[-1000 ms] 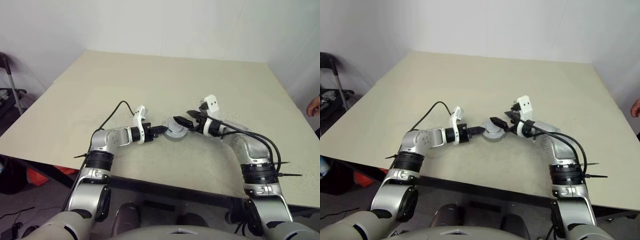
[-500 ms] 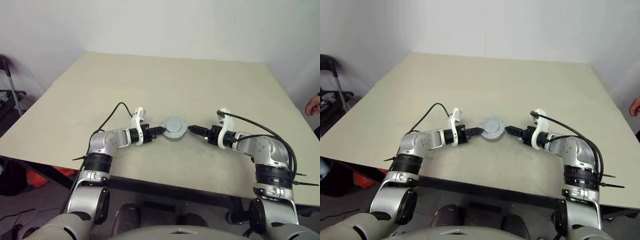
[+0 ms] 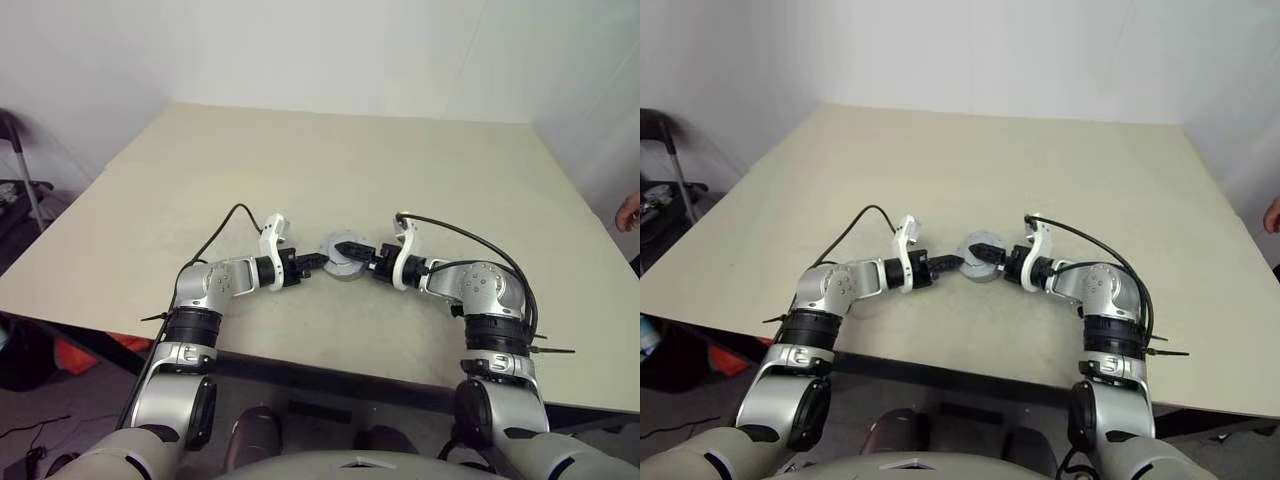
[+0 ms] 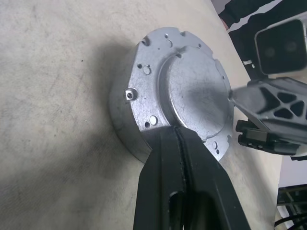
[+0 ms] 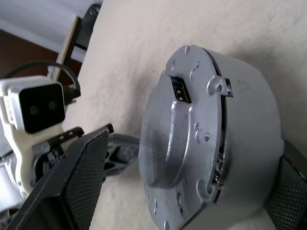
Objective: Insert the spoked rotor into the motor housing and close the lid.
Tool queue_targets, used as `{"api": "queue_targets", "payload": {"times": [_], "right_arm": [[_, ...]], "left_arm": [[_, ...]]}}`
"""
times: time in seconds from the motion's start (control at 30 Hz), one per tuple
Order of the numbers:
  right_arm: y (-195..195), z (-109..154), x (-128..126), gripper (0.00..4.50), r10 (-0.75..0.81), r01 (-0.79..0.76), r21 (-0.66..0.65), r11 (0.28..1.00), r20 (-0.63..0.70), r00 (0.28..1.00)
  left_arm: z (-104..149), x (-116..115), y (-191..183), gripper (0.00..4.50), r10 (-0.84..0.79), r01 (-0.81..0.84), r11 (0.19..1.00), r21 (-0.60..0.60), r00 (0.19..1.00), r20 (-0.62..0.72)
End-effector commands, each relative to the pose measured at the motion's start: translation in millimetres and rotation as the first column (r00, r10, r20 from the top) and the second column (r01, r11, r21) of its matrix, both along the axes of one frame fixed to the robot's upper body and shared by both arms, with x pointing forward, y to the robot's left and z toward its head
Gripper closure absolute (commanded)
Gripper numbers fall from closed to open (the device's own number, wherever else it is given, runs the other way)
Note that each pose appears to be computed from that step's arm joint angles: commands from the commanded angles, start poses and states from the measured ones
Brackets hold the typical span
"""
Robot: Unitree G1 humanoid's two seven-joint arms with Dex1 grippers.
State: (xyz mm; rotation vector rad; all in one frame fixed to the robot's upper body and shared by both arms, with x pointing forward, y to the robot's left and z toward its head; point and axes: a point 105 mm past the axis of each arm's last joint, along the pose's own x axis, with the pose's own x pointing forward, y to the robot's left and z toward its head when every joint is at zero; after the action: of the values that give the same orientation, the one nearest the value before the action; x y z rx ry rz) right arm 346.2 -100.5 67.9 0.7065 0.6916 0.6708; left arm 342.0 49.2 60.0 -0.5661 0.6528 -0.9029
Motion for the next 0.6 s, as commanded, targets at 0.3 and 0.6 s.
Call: {"api": "queue_targets", "payload": {"times": [0.3,0.6], "right_arm": [[0,9,15,2.43,-0.041,0.041,0.014,0.999,0.017,0.999],[1,19,24,2.43,-0.089,0.093,0.132,0.987,-0.038,0.995]], "left_arm": [[-18,-6,3,4.5,0.007,-0.004,0.997,0.077,0.999,-0.046],[5,14,19,4.5,0.106,-0.106,0.994,-0.034,0.994,0.004]]}}
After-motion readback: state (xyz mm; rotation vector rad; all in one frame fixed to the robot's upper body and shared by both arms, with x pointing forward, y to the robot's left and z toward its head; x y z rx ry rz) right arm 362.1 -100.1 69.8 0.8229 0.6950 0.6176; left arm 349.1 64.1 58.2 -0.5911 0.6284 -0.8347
